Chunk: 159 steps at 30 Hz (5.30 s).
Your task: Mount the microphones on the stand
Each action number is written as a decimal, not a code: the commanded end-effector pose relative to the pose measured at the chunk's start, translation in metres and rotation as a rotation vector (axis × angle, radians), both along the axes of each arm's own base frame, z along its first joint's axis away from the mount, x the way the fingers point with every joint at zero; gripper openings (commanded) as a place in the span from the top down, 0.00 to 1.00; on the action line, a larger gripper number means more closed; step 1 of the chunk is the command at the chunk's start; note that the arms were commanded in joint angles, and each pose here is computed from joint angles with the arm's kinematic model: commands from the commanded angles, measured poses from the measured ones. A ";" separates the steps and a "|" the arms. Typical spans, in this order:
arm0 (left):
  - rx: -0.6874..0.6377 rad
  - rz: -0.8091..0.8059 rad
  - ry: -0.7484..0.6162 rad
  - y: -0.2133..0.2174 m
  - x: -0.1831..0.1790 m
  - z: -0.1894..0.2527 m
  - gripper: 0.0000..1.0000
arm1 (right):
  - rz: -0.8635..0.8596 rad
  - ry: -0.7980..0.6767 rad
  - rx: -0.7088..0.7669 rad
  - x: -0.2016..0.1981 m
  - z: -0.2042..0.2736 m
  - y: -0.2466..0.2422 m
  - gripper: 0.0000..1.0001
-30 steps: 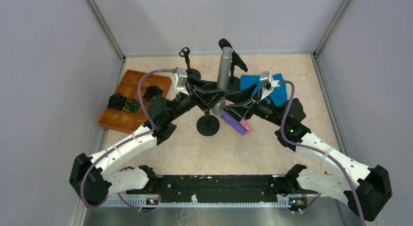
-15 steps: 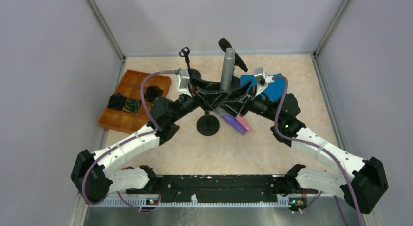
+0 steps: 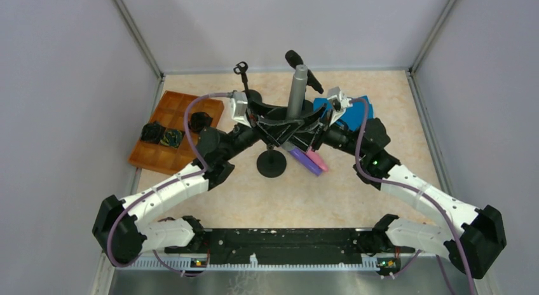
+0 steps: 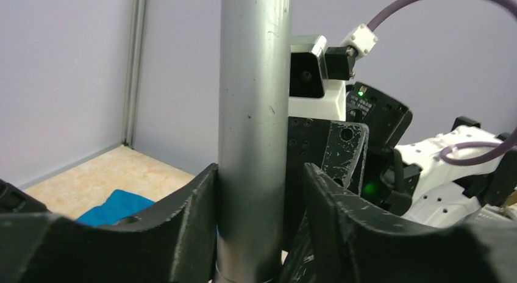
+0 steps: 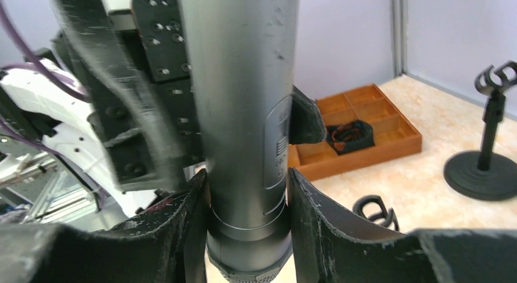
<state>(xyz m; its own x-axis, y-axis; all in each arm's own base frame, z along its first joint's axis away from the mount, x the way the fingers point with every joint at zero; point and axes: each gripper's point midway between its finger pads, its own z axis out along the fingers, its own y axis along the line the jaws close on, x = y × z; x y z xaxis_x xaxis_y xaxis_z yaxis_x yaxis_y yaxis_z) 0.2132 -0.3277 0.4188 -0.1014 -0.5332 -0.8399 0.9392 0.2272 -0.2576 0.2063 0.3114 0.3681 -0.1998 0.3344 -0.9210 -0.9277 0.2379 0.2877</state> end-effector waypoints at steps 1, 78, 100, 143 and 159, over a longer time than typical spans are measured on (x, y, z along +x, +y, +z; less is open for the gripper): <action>-0.031 -0.004 -0.080 0.005 -0.014 0.019 0.38 | -0.092 -0.073 -0.103 0.011 0.002 -0.008 1.00; -0.613 0.483 -0.162 0.122 0.016 0.089 1.00 | -0.235 0.657 0.751 0.023 0.093 -0.090 0.31; -0.697 0.423 -0.174 0.108 0.024 0.096 1.00 | -0.051 0.823 0.751 0.033 0.083 -0.048 0.27; -0.554 0.219 -0.122 0.097 -0.016 0.046 0.83 | -0.090 0.825 0.914 0.083 0.073 -0.049 0.93; -0.257 0.320 -0.059 0.091 -0.009 0.015 0.01 | -0.212 0.564 0.795 0.068 0.073 -0.092 1.00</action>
<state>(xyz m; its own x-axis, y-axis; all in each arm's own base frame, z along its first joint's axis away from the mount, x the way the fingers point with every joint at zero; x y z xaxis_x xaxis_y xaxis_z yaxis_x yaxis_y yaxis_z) 0.2092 -0.2332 0.4421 0.1349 -0.7914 -0.5962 0.8508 0.4009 -0.3397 0.2894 0.2410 0.4119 -0.4821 0.8675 -0.1224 -0.4384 -0.1179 0.8910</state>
